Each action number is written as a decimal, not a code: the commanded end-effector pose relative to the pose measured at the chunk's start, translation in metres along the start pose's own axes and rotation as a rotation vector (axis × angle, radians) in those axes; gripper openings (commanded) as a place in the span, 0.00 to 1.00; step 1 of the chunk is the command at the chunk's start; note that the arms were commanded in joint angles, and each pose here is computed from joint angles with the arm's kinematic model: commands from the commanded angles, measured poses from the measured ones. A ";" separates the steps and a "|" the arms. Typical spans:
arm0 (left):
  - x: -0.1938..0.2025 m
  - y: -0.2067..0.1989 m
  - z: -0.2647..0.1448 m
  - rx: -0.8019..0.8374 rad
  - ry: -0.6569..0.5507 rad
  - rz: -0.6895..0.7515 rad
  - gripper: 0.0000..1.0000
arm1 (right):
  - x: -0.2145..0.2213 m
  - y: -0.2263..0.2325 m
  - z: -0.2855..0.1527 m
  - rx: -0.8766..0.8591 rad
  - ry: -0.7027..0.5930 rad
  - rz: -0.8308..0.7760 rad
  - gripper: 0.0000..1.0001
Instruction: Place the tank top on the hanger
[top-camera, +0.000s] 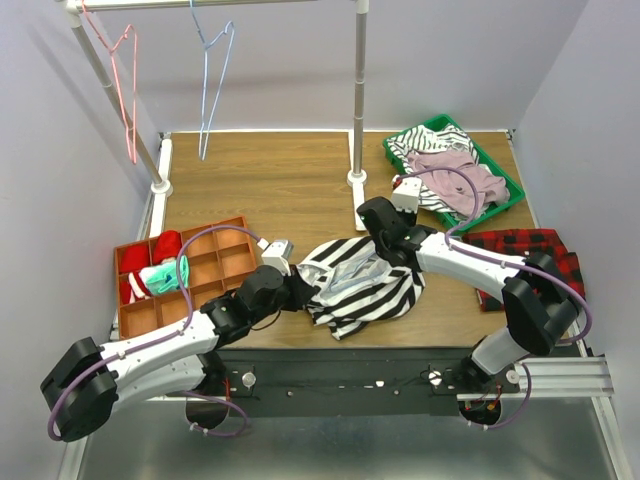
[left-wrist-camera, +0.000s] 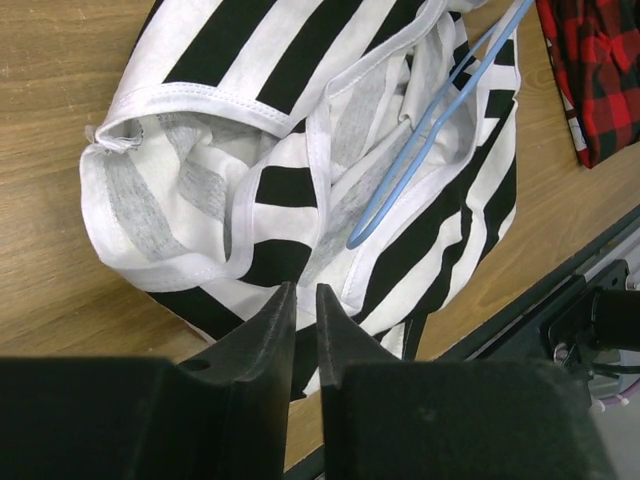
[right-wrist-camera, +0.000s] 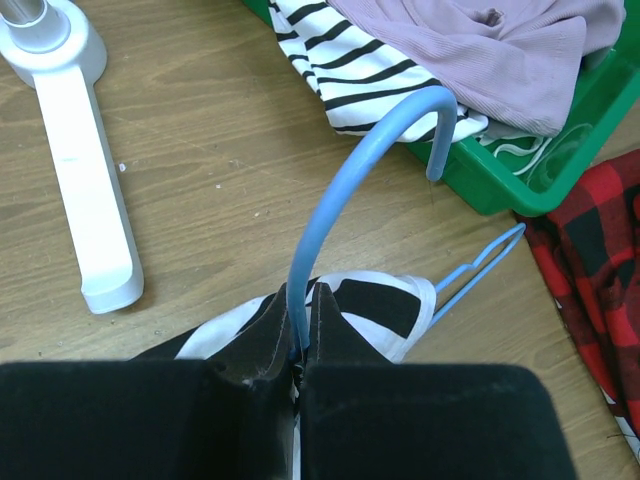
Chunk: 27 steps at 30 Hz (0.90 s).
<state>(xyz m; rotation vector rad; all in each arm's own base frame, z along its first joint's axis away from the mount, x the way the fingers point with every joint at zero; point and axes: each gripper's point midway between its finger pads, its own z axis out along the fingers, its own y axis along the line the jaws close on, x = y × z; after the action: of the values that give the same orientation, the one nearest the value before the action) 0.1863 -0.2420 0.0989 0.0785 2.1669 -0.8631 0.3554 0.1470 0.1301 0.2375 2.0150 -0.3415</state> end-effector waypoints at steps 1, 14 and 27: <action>-0.010 -0.005 0.000 0.010 -0.034 0.026 0.17 | 0.021 0.001 0.003 0.008 0.050 0.026 0.01; -0.011 0.006 0.011 -0.125 0.055 0.139 0.57 | 0.023 0.003 0.004 0.007 0.055 0.027 0.01; 0.009 0.005 0.025 -0.123 0.181 0.175 0.23 | 0.021 0.007 0.005 0.004 0.054 0.035 0.01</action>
<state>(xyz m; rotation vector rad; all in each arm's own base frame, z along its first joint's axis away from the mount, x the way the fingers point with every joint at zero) 0.2008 -0.2482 0.0762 0.2357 2.3209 -0.6282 0.3556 0.1460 0.1279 0.2398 2.0144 -0.3542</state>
